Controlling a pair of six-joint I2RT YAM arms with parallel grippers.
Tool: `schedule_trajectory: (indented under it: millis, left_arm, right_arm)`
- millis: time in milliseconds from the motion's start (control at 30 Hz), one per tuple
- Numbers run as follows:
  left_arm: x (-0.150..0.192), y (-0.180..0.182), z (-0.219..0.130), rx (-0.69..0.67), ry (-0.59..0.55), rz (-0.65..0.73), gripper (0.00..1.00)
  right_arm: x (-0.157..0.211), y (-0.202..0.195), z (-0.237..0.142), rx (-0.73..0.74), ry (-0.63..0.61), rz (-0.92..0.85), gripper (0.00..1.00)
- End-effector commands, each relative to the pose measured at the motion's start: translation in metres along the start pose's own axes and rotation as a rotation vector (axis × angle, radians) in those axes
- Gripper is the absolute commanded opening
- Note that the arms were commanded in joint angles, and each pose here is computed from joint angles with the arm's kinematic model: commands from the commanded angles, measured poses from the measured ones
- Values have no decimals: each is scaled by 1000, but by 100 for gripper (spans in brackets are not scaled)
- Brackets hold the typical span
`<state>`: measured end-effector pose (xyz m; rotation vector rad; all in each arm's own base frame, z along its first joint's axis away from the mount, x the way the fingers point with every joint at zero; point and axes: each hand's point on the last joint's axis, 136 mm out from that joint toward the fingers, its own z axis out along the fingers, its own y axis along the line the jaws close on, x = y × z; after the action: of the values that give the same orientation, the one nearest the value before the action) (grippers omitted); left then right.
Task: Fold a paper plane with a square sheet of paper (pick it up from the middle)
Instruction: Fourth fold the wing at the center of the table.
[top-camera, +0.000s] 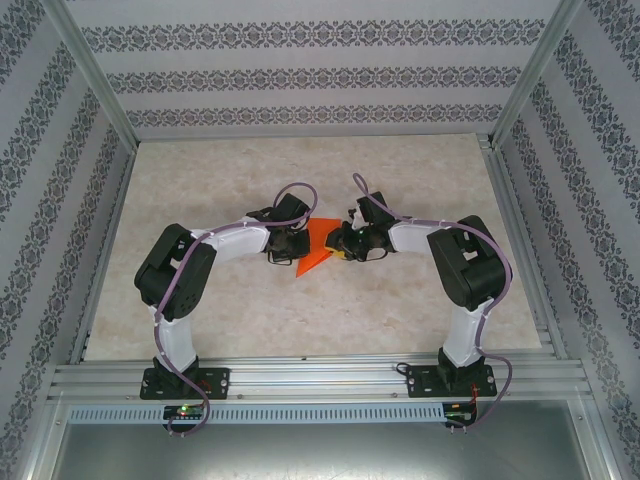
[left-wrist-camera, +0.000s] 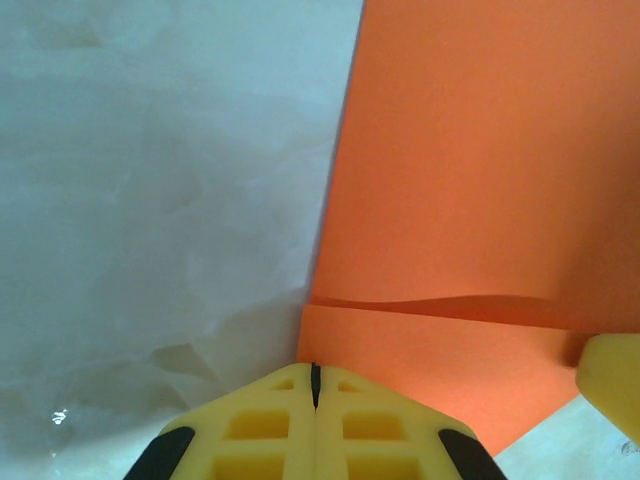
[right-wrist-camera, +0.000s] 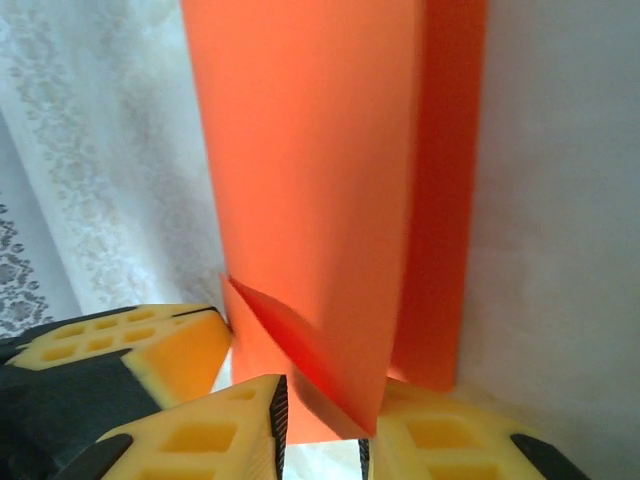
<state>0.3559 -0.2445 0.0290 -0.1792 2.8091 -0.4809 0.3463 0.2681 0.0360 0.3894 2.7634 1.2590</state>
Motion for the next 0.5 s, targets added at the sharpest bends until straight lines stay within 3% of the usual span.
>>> schedule_trajectory:
  millis: [0, 200, 467]
  left_arm:
    - [0, 0, 0, -21, 9, 20, 3]
    - [-2, 0, -10, -9, -12, -2, 14]
    - [-3, 4, -35, 15, -68, -6, 45]
  right_arm:
    - [0, 14, 5, -60, 14, -8, 26]
    - [0, 20, 11, -117, 31, 0, 22]
    - [1, 16, 9, -84, 26, -3, 5]
